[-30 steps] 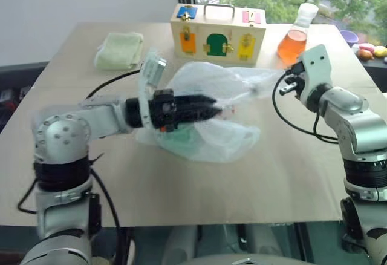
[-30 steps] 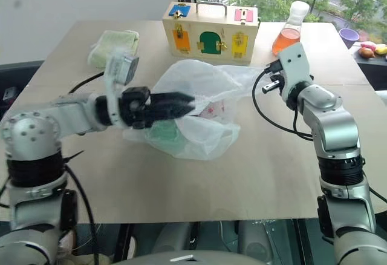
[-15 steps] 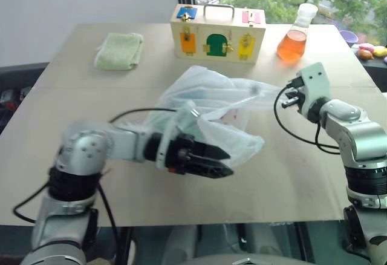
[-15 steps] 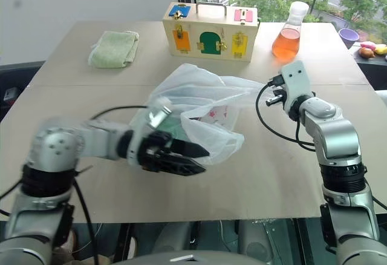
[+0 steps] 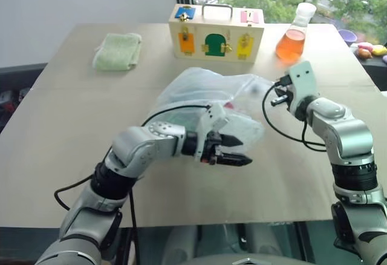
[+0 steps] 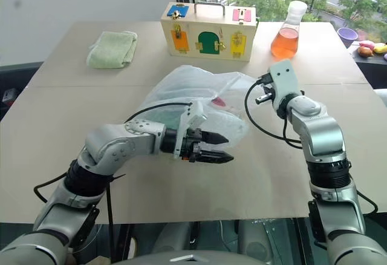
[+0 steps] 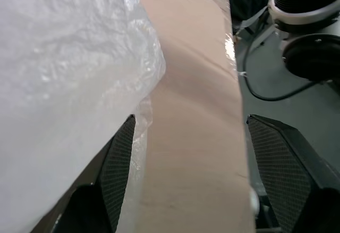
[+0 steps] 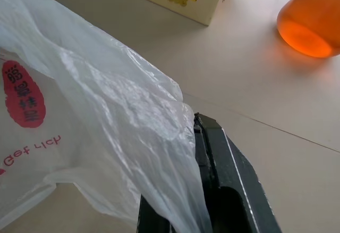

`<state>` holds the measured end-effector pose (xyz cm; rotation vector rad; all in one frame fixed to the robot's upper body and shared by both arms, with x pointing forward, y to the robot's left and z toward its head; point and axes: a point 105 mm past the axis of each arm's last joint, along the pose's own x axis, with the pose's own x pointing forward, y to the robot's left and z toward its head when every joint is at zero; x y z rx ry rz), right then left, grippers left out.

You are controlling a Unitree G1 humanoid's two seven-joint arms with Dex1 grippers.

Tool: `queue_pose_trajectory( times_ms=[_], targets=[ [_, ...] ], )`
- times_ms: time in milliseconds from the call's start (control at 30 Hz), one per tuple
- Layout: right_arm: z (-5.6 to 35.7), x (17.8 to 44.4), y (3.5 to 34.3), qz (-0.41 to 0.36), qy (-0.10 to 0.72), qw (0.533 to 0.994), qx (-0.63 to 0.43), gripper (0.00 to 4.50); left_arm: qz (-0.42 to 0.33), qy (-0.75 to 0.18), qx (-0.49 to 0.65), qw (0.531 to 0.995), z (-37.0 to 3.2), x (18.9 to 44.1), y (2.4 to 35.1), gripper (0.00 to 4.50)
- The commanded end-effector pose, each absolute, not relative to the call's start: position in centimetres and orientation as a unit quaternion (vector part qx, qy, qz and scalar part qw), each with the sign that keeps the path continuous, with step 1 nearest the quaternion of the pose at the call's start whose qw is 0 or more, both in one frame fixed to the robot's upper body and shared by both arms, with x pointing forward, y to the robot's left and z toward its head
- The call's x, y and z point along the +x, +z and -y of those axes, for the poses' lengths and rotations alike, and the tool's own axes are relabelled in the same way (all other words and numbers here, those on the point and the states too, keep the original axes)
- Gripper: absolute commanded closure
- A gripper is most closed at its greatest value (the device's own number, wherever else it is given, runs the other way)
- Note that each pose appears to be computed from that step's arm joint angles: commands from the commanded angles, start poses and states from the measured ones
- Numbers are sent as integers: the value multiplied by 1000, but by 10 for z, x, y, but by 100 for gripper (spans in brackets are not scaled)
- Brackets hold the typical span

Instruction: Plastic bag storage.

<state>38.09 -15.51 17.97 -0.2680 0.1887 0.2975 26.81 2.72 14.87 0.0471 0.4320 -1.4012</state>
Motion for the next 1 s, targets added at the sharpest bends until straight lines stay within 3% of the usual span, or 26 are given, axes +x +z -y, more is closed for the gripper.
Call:
queue_pose_trajectory(
  times_ms=[33,267,500,600,733,800,900,1000],
  targets=[
    [148,381,197,-64,150,976,-141,450,-153,-643,46,749,-19,275,159,104],
    [140,386,198,-59,156,976,-137,450,-131,-609,105,775,-3,299,142,104],
    [138,391,204,-51,153,978,-134,450,-98,-570,152,802,-15,315,121,104],
    [138,392,203,-51,153,978,-133,450,-75,-557,176,808,-11,320,115,173],
    [137,392,203,-49,154,978,-133,450,-52,-542,183,819,-11,326,112,357],
    [137,391,205,-46,154,978,-133,450,-50,-556,76,826,-13,323,130,445],
    [140,392,208,-42,152,978,-134,450,-54,-621,-109,774,-27,301,168,445],
    [149,393,217,-34,142,982,-121,450,-70,-640,-187,742,-59,295,192,445]
  ],
)
